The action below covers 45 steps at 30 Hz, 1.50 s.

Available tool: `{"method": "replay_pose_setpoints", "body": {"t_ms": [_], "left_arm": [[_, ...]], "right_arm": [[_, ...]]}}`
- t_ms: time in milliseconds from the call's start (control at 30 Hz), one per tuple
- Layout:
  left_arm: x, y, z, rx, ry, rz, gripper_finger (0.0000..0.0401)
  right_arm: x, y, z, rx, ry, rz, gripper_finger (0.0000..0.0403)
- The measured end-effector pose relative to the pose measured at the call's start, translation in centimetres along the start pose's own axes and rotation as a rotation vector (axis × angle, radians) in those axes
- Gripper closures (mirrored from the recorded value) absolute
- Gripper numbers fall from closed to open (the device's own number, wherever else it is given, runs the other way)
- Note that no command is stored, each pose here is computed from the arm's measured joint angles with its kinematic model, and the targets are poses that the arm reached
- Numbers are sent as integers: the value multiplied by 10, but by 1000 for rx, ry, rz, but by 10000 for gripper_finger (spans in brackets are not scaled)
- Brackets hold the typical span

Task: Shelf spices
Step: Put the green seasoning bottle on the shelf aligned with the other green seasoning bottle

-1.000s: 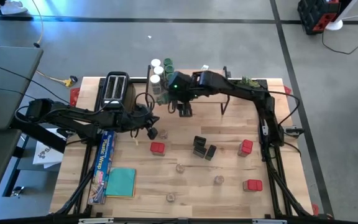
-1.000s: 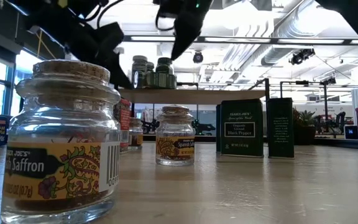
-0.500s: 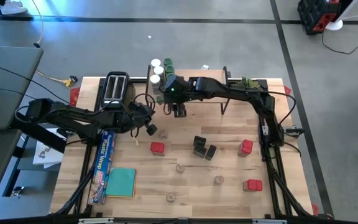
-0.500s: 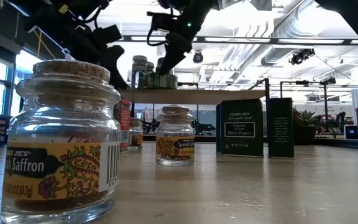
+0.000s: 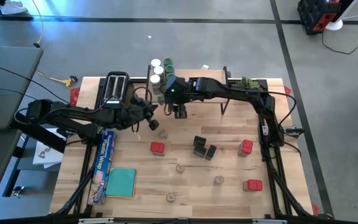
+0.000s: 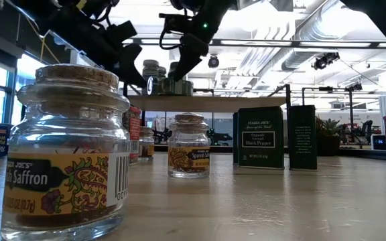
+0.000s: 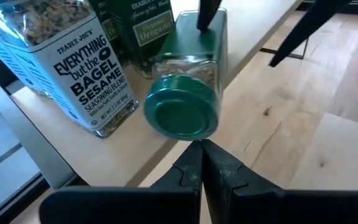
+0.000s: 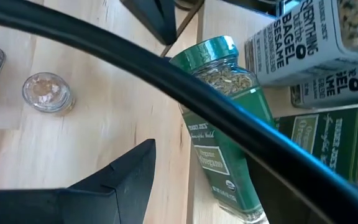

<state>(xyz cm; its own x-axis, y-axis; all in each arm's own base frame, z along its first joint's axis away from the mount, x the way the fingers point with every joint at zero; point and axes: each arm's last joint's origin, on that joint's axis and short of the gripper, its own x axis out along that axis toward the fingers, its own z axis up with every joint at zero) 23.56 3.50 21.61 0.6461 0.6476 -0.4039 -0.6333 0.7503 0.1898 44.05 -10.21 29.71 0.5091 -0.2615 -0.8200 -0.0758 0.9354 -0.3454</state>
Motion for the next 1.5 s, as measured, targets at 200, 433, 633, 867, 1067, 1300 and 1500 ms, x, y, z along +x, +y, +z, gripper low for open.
{"method": "replay_pose_setpoints", "body": {"t_ms": [200, 433, 633, 867, 1067, 1300, 1500], "left_arm": [[1, 2, 3, -8, -26, 7, 401], [1, 2, 6, -12, -52, 3, 401], [1, 1, 6, -16, -50, -12, 401], [1, 0, 6, -16, -45, -31, 401], [-1, -2, 5, -16, -46, -45, 401], [-3, -6, 4, -6, -41, -60, 401], [-3, -7, 4, -6, -41, -85, 401]], "right_arm": [[-1, 1, -3, 69, 28, 9, 163], [-3, 1, -9, 135, 111, -28, 163], [-4, -1, -20, 199, 212, -60, 163], [-10, 0, -30, 189, 368, -70, 163], [-39, -9, -22, 149, 351, -94, 163], [-63, -13, -9, -21, 261, -51, 163], [-54, -28, -19, -192, 287, -23, 163]]}}
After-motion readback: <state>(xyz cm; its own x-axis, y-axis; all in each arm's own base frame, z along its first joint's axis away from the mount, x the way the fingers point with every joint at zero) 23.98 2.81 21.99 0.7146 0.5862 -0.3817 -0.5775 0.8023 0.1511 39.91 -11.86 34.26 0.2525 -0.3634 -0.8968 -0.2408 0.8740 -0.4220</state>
